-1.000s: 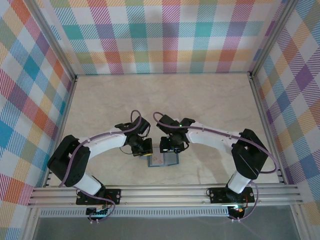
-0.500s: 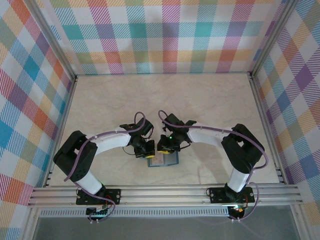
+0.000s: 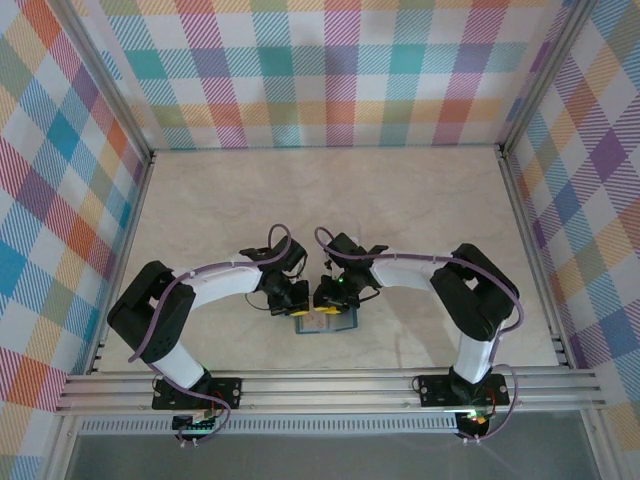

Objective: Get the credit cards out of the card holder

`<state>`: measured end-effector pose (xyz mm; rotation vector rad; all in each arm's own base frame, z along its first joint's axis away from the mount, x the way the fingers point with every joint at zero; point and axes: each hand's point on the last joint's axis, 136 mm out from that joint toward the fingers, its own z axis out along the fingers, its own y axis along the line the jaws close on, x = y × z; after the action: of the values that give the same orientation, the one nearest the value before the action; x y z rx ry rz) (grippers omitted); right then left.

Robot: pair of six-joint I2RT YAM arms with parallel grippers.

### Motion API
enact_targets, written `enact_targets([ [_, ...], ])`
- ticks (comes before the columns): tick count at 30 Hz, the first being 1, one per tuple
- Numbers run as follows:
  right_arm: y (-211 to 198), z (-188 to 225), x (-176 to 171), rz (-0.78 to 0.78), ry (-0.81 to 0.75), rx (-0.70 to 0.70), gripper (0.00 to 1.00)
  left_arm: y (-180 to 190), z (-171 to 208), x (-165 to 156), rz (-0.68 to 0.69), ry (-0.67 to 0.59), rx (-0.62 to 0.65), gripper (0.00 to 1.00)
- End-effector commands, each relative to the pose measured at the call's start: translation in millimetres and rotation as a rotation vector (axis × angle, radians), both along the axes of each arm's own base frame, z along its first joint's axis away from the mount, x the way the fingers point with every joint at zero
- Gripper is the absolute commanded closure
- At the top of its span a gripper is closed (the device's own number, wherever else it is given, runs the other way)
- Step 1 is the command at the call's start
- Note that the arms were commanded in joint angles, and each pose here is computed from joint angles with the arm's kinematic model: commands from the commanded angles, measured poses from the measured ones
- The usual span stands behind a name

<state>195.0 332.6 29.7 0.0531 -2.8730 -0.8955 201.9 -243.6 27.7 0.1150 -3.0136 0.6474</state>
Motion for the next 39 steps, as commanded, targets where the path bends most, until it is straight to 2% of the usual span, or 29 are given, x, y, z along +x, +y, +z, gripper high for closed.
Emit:
enact_targets([
  [1, -3, -8, -3, 0.003, 0.019, -0.003, 0.72, 8, -5, -7, -0.005, 0.013, 0.039, 0.93],
  [9, -28, -7, 3, -0.001, -0.039, -0.164, 0.7, 13, -5, -10, -0.004, 0.015, 0.054, 0.93],
  [22, -11, 27, 4, 0.003, -0.068, -0.025, 0.68, 11, 4, -8, -0.005, 0.002, 0.052, 0.93],
  [30, -16, 17, 1, 0.017, -0.047, -0.053, 0.68, -5, 32, 0, -0.033, -0.047, 0.025, 0.93],
  [39, -26, -1, 1, 0.025, -0.045, -0.123, 0.68, -15, 10, -4, -0.059, 0.003, 0.045, 0.93],
])
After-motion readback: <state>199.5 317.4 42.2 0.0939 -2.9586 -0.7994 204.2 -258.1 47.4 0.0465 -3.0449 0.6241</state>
